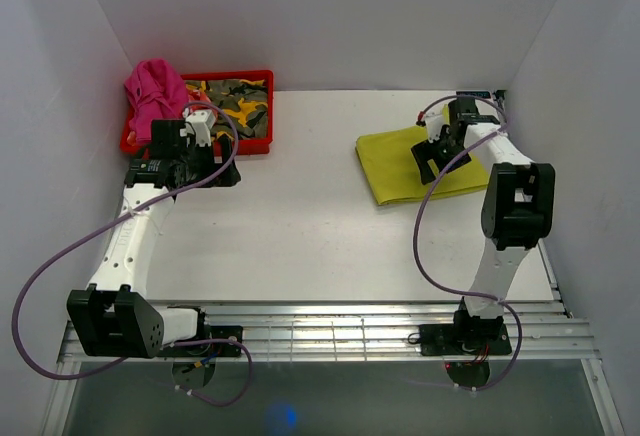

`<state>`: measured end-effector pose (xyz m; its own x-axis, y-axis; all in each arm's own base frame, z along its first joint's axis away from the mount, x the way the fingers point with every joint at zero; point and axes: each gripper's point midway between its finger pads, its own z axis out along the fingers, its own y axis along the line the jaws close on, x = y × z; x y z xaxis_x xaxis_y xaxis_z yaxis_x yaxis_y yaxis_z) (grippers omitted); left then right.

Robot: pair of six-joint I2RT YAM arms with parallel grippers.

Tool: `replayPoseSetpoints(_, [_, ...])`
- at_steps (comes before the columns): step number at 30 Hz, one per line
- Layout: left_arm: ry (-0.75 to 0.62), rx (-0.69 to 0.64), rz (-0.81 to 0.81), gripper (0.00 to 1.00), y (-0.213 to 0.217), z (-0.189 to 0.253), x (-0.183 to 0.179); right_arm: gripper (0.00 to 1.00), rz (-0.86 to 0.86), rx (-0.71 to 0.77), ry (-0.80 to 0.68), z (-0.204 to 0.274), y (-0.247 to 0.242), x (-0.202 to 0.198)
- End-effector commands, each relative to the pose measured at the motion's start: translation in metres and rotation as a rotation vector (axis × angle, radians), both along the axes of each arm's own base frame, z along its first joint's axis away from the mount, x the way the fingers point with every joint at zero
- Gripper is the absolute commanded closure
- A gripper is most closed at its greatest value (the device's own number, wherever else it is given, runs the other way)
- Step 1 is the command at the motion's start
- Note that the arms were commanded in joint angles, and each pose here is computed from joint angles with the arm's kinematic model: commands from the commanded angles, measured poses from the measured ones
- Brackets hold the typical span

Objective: Fold and stack the trousers
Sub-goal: Neatly place the folded trousers to the corner

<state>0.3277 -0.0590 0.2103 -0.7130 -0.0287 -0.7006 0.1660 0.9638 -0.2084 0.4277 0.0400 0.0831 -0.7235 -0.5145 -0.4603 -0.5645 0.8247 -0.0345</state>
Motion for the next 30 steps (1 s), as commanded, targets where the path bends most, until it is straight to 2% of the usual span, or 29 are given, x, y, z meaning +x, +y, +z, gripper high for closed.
replayPoseSetpoints(1, [-0.038,-0.018,-0.012,0.02,-0.002,0.018,-0.004,0.1,-0.053,0.016,0.1,-0.014,-0.007,-0.011])
replayPoseSetpoints(10, [0.001,-0.015,0.001,0.02,-0.001,0.007,-0.002,0.09,-0.345,-0.102,0.198,-0.088,-0.036,-0.001])
replayPoseSetpoints(15, [0.016,-0.004,0.01,0.02,0.002,0.003,-0.004,0.09,-0.456,-0.065,0.161,-0.092,-0.038,0.035])
replayPoseSetpoints(17, [0.026,0.0,0.009,0.02,0.003,0.0,-0.005,0.08,-0.526,-0.03,0.174,-0.101,-0.056,0.043])
replayPoseSetpoints(21, [0.054,0.025,0.003,0.02,0.006,-0.006,-0.009,0.07,-0.503,0.038,0.133,-0.099,-0.052,0.069])
replayPoseSetpoints(24, [0.071,0.045,0.008,0.02,0.009,-0.011,-0.009,0.07,-0.443,0.029,0.101,-0.098,-0.053,0.086])
replayPoseSetpoints(30, [0.094,0.045,0.014,0.02,0.01,-0.017,-0.008,0.07,-0.438,-0.006,0.04,-0.097,-0.07,0.117])
